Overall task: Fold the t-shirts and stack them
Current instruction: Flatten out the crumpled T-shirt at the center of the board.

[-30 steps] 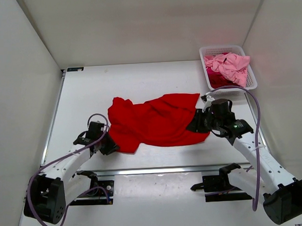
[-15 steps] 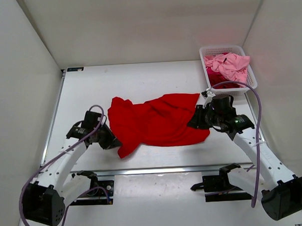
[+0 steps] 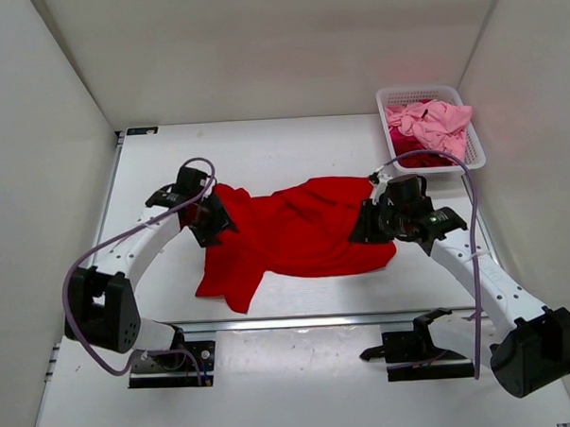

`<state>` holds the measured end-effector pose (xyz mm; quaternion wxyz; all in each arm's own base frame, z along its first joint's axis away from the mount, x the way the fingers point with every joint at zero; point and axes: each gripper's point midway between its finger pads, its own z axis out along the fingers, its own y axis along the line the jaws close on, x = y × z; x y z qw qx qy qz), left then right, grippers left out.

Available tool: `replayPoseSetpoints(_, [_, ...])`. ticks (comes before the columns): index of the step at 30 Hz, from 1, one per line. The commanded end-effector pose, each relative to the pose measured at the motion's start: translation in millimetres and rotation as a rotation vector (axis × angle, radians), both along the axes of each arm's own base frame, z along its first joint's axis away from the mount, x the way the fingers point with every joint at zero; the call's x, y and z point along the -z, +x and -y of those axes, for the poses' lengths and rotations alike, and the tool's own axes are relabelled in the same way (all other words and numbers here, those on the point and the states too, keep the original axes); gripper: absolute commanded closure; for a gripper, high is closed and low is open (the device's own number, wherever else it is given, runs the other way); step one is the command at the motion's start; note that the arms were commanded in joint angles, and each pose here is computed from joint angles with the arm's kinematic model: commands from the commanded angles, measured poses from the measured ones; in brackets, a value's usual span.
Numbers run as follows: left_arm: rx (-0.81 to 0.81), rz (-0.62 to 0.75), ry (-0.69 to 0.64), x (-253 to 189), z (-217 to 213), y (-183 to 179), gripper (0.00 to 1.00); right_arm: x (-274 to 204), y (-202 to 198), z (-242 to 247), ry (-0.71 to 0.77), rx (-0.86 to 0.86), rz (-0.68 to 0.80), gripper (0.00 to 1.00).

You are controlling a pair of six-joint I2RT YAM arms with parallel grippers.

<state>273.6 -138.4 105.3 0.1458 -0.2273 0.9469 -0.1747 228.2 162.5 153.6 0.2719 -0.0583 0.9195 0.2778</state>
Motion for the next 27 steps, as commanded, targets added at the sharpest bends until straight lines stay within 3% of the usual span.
replayPoseSetpoints(1, [-0.016, 0.004, 0.166, 7, -43, -16, 0.37, -20, 9, -1, 0.025, 0.005, 0.066, 0.81])
replayPoseSetpoints(4, [-0.027, 0.004, 0.203, 8, -70, -42, 0.35, -16, 10, 4, 0.024, 0.015, 0.060, 0.81])
replayPoseSetpoints(7, [0.011, -0.095, 0.314, 39, -84, -80, 0.32, -13, 10, 2, 0.028, 0.006, 0.050, 0.81])
replayPoseSetpoints(9, [-0.012, -0.093, 0.289, 53, -85, -85, 0.30, -14, 10, -1, 0.034, -0.004, 0.050, 0.81])
replayPoseSetpoints(12, [-0.056, 0.024, 0.194, 57, -76, -60, 0.29, -12, 8, -8, 0.038, -0.026, 0.040, 0.81])
replayPoseSetpoints(19, [-0.002, 0.114, 0.213, 57, -67, -20, 0.30, -4, 0, -15, 0.048, -0.056, 0.019, 0.81])
replayPoseSetpoints(26, [0.064, 0.004, 0.232, 92, -65, -48, 0.68, -12, 5, -9, 0.047, -0.036, 0.042, 0.80])
replayPoseSetpoints(27, [0.052, -0.004, 0.204, 90, -63, -51, 0.78, -12, 4, -7, 0.049, -0.029, 0.039, 0.81])
